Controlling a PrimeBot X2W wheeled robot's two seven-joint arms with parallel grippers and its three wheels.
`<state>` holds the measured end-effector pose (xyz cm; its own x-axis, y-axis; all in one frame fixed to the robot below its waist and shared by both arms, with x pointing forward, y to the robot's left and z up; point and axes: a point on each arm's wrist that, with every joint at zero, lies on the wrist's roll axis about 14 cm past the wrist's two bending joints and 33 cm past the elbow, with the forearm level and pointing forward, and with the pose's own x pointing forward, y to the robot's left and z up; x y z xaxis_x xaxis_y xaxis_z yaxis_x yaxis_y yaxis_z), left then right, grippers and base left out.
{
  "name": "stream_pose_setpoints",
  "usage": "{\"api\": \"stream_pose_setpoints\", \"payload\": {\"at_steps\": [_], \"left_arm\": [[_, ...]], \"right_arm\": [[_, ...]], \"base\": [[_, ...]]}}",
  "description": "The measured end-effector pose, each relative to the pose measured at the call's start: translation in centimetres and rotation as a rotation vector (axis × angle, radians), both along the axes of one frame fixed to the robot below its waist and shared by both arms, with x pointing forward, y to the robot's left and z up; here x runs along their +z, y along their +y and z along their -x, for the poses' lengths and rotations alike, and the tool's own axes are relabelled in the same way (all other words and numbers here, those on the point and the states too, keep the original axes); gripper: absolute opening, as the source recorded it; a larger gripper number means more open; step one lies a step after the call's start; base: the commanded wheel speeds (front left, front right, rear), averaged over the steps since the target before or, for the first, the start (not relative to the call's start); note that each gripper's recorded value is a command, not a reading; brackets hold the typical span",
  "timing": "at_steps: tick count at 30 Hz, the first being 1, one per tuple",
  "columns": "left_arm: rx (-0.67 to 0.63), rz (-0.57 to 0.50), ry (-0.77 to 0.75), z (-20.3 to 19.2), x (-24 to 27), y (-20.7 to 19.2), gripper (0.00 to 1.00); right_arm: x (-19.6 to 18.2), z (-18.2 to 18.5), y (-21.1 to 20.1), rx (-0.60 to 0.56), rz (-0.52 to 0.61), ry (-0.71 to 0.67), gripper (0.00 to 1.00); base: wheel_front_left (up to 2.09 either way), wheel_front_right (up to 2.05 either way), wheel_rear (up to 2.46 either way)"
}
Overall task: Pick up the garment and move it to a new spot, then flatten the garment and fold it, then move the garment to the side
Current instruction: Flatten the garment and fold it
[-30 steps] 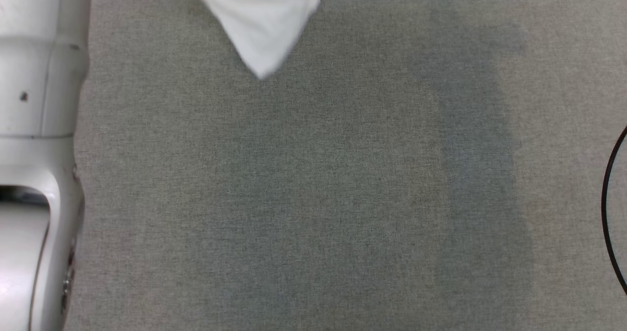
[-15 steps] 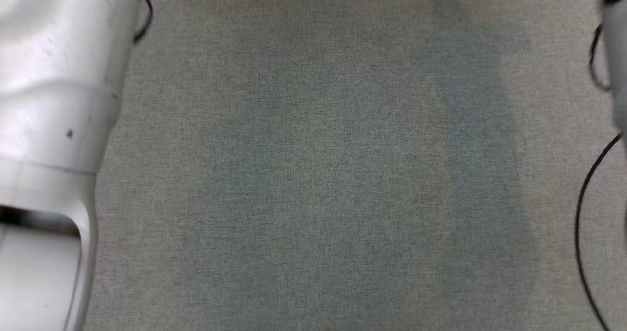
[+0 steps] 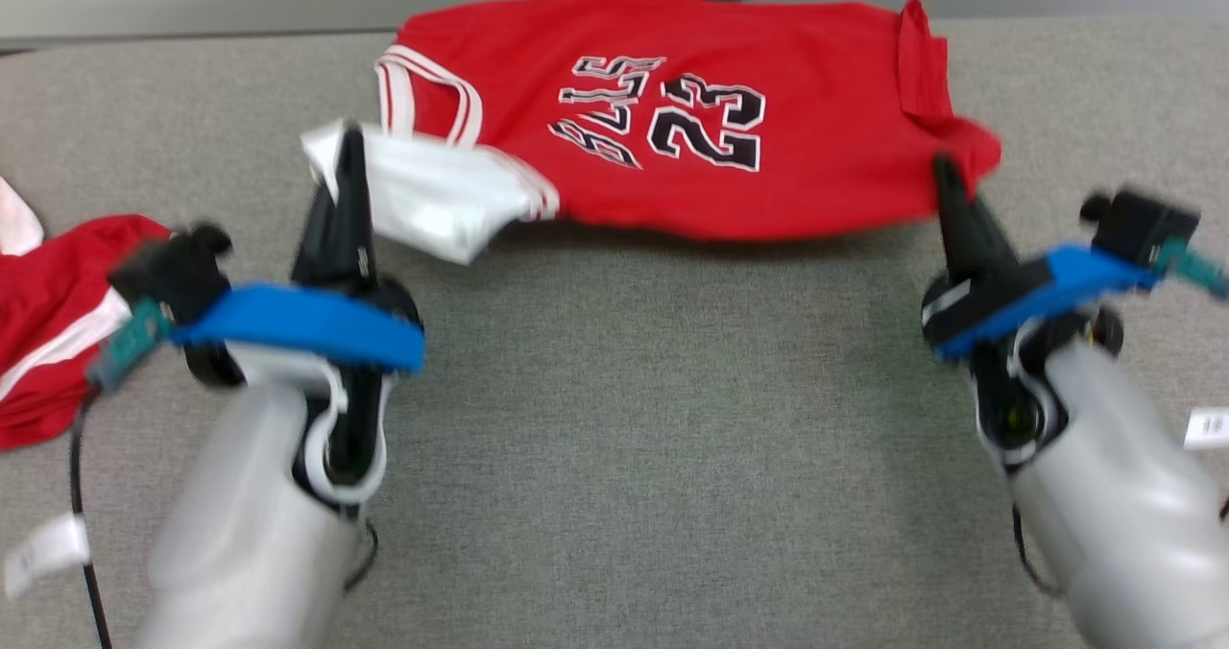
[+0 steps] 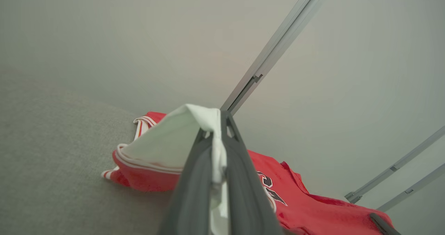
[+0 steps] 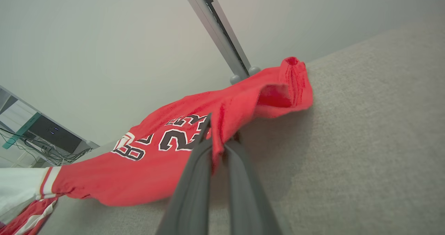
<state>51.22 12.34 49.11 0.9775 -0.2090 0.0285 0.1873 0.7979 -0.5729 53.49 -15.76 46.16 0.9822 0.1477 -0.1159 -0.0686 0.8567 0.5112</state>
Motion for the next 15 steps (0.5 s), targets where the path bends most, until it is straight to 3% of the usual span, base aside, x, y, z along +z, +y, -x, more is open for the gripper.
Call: {"api": "stream_pose_setpoints", "payload": {"at_steps": [6,15], "left_arm": [[0.042,0.035,0.064,6.4,-2.2,-0.1,0.0],[0.118,0.084,0.18,14.7,-4.6,0.1,0.0]], "right_arm": [[-4.0,6.7,-0.7,-0.014,-0.05,0.108,0.0],[-6.1,14.4,-3.0,-0.092,-0.09,0.172,0.0]], "base": [[0.0,0.0,0.0],[0.0,0.0,0.0]]}}
